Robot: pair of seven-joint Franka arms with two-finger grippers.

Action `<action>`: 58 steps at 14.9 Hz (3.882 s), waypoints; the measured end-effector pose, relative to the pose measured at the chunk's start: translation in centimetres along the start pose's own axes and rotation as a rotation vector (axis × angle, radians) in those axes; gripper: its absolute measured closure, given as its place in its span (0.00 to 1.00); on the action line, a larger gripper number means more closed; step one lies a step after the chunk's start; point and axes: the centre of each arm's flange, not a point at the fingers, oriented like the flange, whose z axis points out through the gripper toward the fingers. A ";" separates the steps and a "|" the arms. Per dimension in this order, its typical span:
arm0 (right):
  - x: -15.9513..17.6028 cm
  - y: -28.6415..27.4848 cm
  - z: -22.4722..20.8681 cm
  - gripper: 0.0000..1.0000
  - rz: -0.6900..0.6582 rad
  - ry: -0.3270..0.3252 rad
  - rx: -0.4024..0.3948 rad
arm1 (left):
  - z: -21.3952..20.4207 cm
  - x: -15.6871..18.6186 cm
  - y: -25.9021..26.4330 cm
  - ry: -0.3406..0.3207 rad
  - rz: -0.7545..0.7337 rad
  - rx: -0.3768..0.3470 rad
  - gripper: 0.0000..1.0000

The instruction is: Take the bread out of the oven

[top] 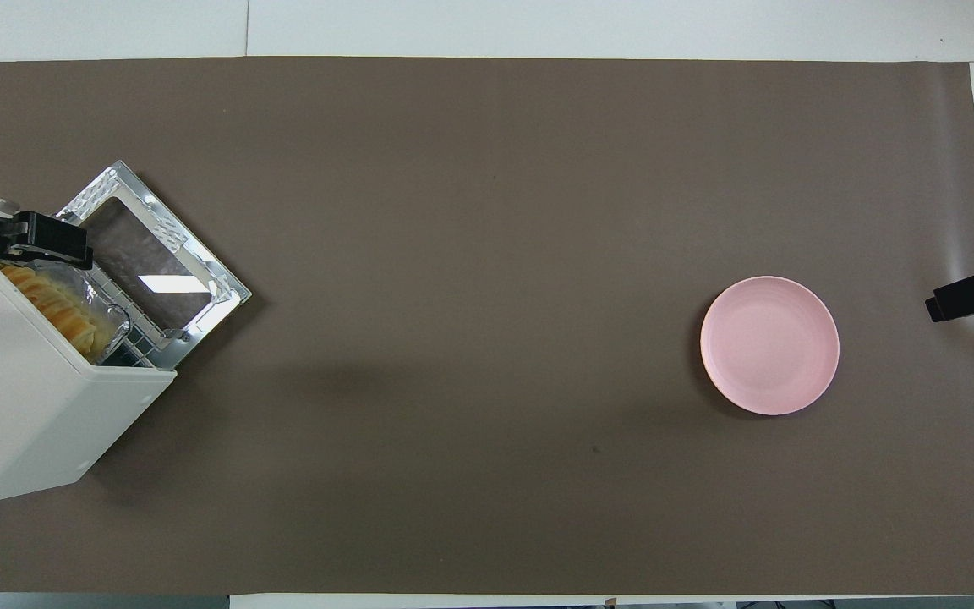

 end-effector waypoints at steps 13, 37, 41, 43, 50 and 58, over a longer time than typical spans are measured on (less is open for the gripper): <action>0.0 0.0 0.0 0.00 0.000 0.000 0.000 | -0.4 -0.1 -0.2 0.012 -0.074 -0.001 0.00; 0.0 0.0 0.0 0.00 0.000 0.000 0.000 | 20.6 11.0 -6.6 0.032 -0.949 0.209 0.00; 0.0 0.0 0.0 0.00 0.000 0.000 0.000 | 21.8 9.5 -5.6 0.004 -0.947 0.228 0.00; 0.0 0.0 0.0 0.00 0.000 0.000 0.000 | 22.4 8.8 -5.7 0.005 -0.931 0.259 0.00; 0.0 0.0 0.0 0.00 0.000 0.000 0.000 | 17.9 9.9 -5.2 0.045 -0.923 0.283 0.00; 0.0 0.0 0.0 0.00 0.000 0.000 0.000 | 23.1 7.8 -5.0 -0.024 -0.870 0.352 0.00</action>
